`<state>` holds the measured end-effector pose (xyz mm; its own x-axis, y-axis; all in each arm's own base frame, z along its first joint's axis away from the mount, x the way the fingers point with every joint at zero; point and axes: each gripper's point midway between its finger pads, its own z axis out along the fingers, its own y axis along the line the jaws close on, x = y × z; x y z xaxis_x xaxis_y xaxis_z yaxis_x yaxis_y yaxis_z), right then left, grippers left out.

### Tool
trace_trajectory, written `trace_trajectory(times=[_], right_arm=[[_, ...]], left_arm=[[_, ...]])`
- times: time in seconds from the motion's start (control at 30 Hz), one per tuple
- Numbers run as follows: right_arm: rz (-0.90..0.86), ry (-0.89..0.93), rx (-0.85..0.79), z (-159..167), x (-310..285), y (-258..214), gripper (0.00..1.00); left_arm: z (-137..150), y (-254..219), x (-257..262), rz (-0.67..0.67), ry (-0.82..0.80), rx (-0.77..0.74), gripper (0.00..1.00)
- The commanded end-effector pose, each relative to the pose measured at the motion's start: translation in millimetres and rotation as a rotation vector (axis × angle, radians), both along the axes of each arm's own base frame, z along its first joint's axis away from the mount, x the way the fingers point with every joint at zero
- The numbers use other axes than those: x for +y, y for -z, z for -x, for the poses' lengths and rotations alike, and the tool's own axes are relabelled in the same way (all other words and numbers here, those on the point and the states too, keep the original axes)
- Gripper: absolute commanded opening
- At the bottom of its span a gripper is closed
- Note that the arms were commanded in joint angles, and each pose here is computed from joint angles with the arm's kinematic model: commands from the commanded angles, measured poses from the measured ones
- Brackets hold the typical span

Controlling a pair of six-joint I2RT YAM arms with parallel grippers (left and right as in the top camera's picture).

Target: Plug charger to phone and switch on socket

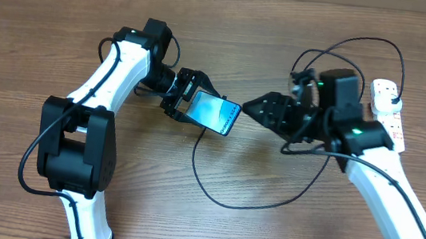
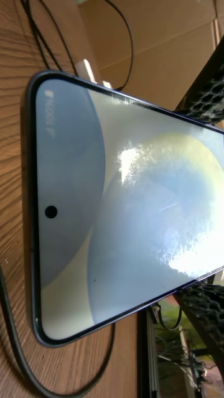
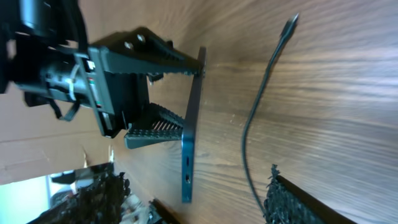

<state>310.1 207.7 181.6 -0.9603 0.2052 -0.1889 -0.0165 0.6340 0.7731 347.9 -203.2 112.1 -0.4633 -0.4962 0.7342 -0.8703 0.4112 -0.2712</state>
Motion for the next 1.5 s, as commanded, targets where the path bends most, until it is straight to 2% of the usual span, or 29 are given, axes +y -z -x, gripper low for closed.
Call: trace_trajectory(times=[0.0,0.1,0.27,0.63,0.77,0.97,1.07,1.17,1.37,1.47], right_arm=[[0.002,0.027,0.08,0.6,17.8,15.3,0.72],[0.01,0.041,0.113,-2.0,31.8,28.0,0.67],[0.005,0.045,0.131,-7.1,53.1,42.5,0.49],[0.022,0.091,0.166,-12.0,71.1,62.9,0.32],[0.031,0.096,0.171,-12.7,70.6,67.1,0.18],[0.029,0.096,0.168,-13.4,70.9,66.6,0.06],[0.029,0.096,0.168,-13.4,70.9,66.6,0.04],[0.033,0.099,0.172,-13.2,69.6,67.3,0.04],[0.047,0.142,0.189,-20.4,53.1,69.9,0.04],[0.044,0.163,0.169,-27.1,39.5,62.7,0.04]], left_arm=[[-6.7,-8.0,0.1,0.008,-0.018,-0.011,0.44],[-6.7,-8.0,0.1,0.008,-0.018,-0.011,0.44],[-6.7,-8.0,0.1,0.009,-0.018,-0.011,0.44],[-7.3,-8.0,0.0,0.009,-0.018,-0.014,0.47],[-7.2,-8.0,0.0,0.01,-0.016,-0.016,0.47],[-7.3,-8.0,0.0,0.01,-0.016,-0.016,0.48],[-7.3,-8.0,0.0,0.01,-0.016,-0.017,0.54],[-7.3,-7.9,0.1,0.009,-0.016,-0.017,0.67],[-10.2,-1.7,4.9,-0.033,-0.006,-0.047,0.73],[-22.4,-1.4,3.1,-0.011,0.069,-0.203,0.75]])
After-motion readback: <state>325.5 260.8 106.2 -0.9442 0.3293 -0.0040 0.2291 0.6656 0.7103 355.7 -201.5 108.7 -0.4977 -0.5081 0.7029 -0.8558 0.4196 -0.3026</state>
